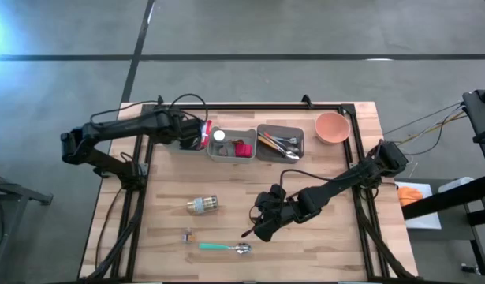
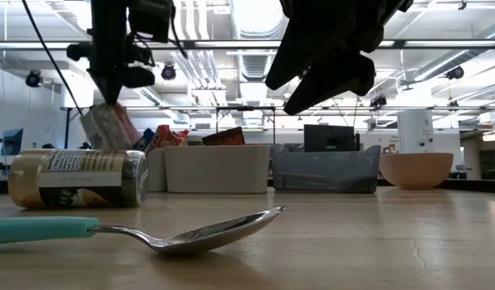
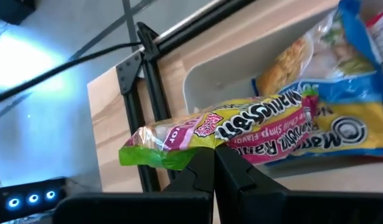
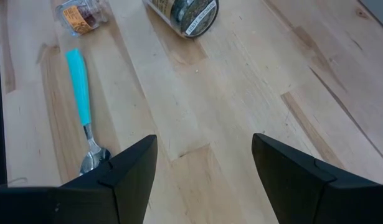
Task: Pick & Place Food Item
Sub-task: Put the green noodle pack into the left gray bin
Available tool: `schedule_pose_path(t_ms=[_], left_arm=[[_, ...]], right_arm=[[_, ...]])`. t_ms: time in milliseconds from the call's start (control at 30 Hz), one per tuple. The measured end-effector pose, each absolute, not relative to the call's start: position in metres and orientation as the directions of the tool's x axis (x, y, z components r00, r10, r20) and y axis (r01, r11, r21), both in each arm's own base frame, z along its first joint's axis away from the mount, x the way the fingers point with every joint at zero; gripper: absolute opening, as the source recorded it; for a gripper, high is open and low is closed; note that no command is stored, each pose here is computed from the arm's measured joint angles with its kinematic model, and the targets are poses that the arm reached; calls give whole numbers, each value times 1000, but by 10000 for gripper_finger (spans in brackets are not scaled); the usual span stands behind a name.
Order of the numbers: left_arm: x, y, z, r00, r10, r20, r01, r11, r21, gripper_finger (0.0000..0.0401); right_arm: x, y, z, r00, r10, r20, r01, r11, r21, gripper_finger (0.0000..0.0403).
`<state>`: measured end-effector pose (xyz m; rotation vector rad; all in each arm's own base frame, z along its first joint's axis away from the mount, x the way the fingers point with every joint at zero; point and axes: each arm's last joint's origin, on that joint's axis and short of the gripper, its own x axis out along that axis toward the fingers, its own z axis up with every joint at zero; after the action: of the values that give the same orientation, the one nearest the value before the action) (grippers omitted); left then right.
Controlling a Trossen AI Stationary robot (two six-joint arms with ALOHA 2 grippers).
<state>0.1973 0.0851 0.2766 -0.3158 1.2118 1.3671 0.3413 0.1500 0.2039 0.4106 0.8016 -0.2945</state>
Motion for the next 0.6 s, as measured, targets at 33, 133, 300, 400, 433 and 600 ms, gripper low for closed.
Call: schedule_pose_path(t_ms=[33, 133, 300, 400, 433, 600], left_arm=[[197, 85, 273, -244, 561, -791, -850, 269, 453, 0], [198, 85, 263, -231, 546, -805, -853, 284, 438, 0], [199, 84, 251, -211, 511, -833, -846, 331, 417, 0], [197, 83, 246, -219, 491, -843, -833, 357, 424, 0], [196, 83, 244, -221, 486, -846, -830, 362, 425, 0], [197, 82, 242, -210, 455, -865, -818, 403, 411, 0]], right_arm=[[341, 150, 204, 662, -100, -743, 405, 881, 243, 260], [341, 150, 204, 662, -101, -742, 406, 881, 242, 260], [341, 150, 204, 663, -101, -742, 406, 881, 243, 260], [342, 150, 204, 663, -101, -741, 406, 881, 243, 260], [342, 150, 204, 663, -101, -741, 406, 881, 243, 260], [341, 150, 204, 664, -101, -741, 406, 881, 243, 260]])
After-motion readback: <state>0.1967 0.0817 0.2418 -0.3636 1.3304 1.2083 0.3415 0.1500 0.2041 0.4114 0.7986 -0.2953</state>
